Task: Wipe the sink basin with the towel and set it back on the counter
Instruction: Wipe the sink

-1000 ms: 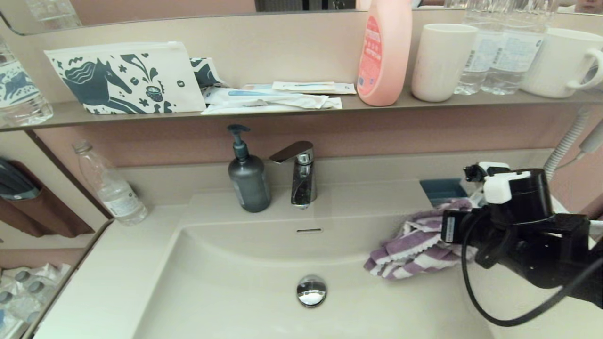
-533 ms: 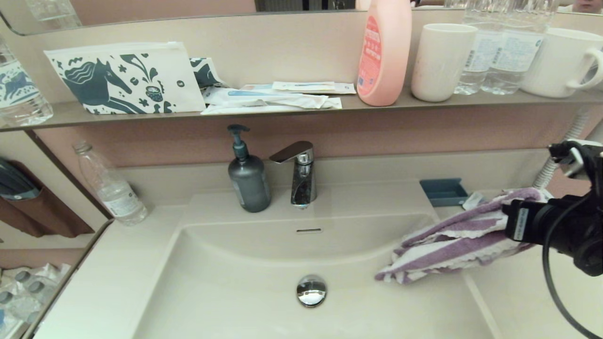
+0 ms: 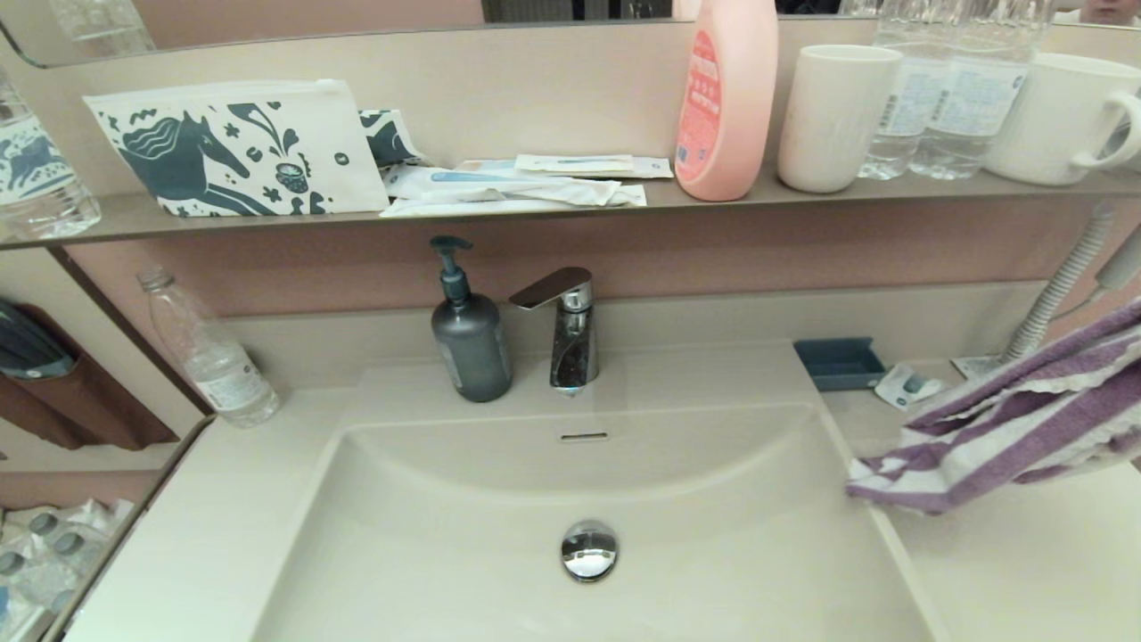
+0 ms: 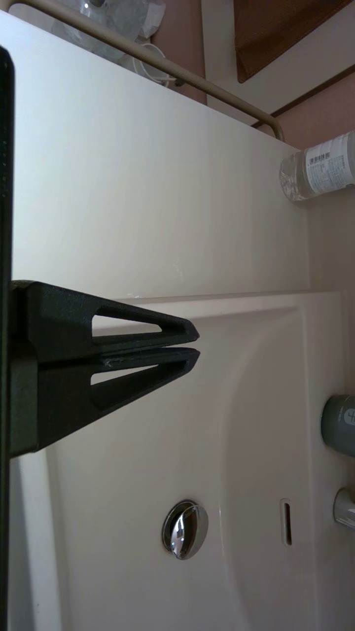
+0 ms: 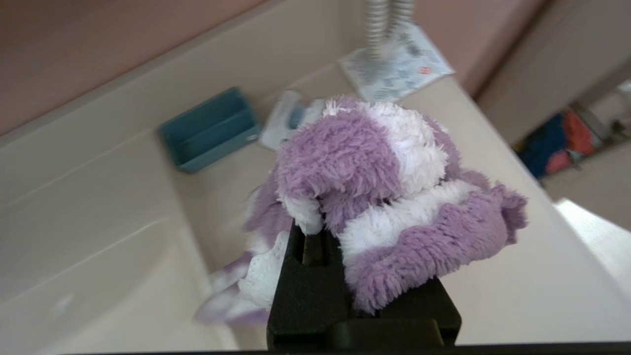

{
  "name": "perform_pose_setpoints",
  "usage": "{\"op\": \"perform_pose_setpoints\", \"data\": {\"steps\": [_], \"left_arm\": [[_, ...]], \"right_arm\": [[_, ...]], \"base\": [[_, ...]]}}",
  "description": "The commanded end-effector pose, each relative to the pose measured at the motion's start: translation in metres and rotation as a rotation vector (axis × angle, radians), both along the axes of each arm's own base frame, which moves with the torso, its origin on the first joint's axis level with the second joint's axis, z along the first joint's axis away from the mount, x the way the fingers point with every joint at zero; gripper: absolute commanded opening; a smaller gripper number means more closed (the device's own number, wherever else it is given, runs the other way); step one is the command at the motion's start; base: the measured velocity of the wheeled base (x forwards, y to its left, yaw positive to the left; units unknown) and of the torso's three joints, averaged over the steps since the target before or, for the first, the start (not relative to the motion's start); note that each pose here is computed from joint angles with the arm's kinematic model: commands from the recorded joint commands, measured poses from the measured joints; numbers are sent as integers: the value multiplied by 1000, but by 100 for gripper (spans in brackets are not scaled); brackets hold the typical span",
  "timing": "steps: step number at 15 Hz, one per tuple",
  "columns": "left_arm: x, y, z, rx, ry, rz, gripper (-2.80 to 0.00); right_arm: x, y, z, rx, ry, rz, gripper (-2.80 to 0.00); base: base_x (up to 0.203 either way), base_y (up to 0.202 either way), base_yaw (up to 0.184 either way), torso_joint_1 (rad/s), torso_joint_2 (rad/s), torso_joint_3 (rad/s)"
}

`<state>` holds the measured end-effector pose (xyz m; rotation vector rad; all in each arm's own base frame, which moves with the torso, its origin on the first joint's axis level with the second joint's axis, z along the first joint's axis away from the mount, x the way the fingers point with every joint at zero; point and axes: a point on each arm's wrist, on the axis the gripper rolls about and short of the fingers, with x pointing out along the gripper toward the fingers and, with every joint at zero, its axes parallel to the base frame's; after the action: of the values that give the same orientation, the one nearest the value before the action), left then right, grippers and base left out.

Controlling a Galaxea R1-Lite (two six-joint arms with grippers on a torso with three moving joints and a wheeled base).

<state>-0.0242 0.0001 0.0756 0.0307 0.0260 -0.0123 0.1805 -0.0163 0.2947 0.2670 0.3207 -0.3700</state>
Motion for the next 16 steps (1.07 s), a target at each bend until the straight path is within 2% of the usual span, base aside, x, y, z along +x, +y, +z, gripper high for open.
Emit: {"op": "perform_pose_setpoints", "data": {"steps": [1,4,8,12,16], "left_arm": [[0,0,0,0,1,0,-280],[0,0,0,1,1,0,-280],[0,0,0,0,1,0,-280],[0,0,0,1,1,0,-280],[0,0,0,0,1,0,-280]], "right_arm": [[5,-12,8,2,10,-52,-280],[6,-12,7,-17,31,-47,-280],[0,-12,-25,-7,197,-46,-280],[-4,-15,-78,-64,486,-57,-280],[6,-23,-108,-71,695,-47,-280]], "base": [[0,0,0,0,0,0],[0,0,0,0,0,0],[0,0,0,0,0,0],[0,0,0,0,0,0],[0,0,0,0,0,0]]}}
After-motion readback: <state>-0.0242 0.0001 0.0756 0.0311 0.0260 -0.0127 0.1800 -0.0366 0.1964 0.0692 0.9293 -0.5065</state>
